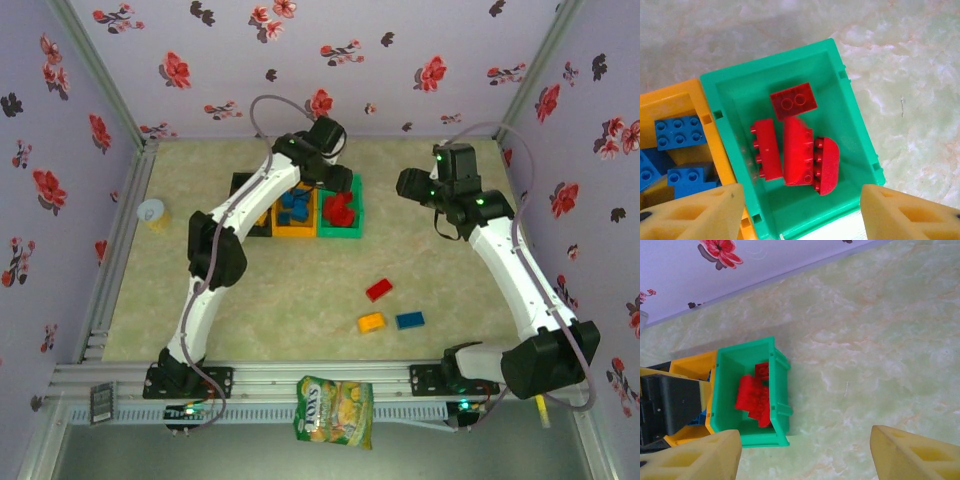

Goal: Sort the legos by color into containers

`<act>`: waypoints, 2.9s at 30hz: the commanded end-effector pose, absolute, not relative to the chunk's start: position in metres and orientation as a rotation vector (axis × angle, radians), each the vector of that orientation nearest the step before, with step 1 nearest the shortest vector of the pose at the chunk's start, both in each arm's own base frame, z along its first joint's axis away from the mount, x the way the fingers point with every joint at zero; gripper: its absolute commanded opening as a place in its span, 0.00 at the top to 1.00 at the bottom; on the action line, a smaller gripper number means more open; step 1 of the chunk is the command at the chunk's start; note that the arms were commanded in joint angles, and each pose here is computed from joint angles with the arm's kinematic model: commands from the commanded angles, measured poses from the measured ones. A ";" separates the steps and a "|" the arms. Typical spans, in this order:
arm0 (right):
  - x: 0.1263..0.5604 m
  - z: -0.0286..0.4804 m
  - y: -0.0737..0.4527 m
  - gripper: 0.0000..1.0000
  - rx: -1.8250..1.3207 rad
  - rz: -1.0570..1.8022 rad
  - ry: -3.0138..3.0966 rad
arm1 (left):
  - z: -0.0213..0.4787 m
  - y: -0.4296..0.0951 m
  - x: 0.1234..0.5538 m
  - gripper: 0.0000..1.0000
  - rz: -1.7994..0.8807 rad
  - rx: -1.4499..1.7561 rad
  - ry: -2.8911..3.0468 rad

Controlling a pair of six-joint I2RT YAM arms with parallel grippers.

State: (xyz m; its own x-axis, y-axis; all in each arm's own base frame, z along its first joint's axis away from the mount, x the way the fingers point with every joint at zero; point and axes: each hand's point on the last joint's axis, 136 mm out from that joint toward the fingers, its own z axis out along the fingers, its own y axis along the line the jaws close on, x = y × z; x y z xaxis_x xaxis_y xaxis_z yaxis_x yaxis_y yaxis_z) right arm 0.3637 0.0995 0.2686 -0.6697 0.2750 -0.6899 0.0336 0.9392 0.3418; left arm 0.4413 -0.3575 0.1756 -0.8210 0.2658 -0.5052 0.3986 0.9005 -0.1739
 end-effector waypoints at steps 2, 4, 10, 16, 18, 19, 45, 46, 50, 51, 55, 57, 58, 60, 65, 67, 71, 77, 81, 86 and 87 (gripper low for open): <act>0.358 0.259 0.098 0.31 0.228 0.387 2.316 | 0.203 -0.350 0.434 0.36 -0.396 0.502 2.542; 0.357 0.255 0.099 0.31 0.226 0.386 2.333 | 0.210 -0.345 0.431 0.36 -0.386 0.501 2.527; 0.343 0.228 0.099 0.31 0.245 0.391 2.419 | 0.226 -0.322 0.418 0.36 -0.364 0.493 2.502; 0.309 0.172 0.115 0.32 0.293 0.424 2.558 | 0.232 -0.308 0.403 0.36 -0.362 0.508 2.488; 0.296 0.150 0.121 0.32 0.303 0.402 2.614 | 0.231 -0.303 0.397 0.36 -0.362 0.513 2.491; 0.289 0.140 0.124 0.32 0.308 0.397 2.638 | 0.230 -0.301 0.394 0.36 -0.361 0.515 2.492; 0.223 0.044 0.178 0.26 0.375 0.421 2.879 | 0.194 -0.287 0.369 0.35 -0.378 0.484 2.568; 0.225 0.044 0.180 0.26 0.368 0.419 2.880 | 0.194 -0.287 0.369 0.35 -0.377 0.487 2.567; 0.227 0.040 0.183 0.26 0.356 0.414 2.888 | 0.194 -0.286 0.367 0.35 -0.371 0.498 2.570; 0.227 0.039 0.184 0.27 0.352 0.418 2.891 | 0.194 -0.285 0.366 0.35 -0.371 0.498 2.573; 0.229 0.036 0.187 0.28 0.333 0.414 2.902 | 0.195 -0.284 0.364 0.35 -0.372 0.498 2.571; 0.230 0.035 0.188 0.29 0.322 0.410 2.905 | 0.196 -0.283 0.364 0.35 -0.369 0.496 2.569; 0.231 0.035 0.189 0.29 0.316 0.409 2.907 | 0.197 -0.283 0.364 0.35 -0.370 0.495 2.567; 0.232 0.035 0.190 0.30 0.307 0.404 2.909 | 0.198 -0.282 0.363 0.35 -0.367 0.493 2.566; 0.233 0.033 0.191 0.40 0.288 0.392 2.916 | 0.196 -0.278 0.361 0.36 -0.351 0.493 2.570; 0.234 0.033 0.191 0.46 0.273 0.382 2.922 | 0.196 -0.277 0.361 0.36 -0.348 0.492 2.571; 0.239 0.038 0.192 0.59 0.233 0.356 2.917 | 0.198 -0.273 0.359 0.36 -0.338 0.486 2.566; 0.262 0.063 0.195 0.65 0.108 0.282 2.872 | 0.204 -0.267 0.357 0.36 -0.319 0.478 2.549; 0.281 0.084 0.200 0.67 0.031 0.245 2.823 | 0.208 -0.263 0.355 0.36 -0.310 0.465 2.539; 0.313 0.109 0.208 0.67 -0.017 0.246 2.751 | 0.211 -0.256 0.350 0.36 -0.305 0.449 2.535; 0.321 0.115 0.209 0.67 -0.023 0.252 2.734 | 0.212 -0.256 0.349 0.36 -0.307 0.448 2.533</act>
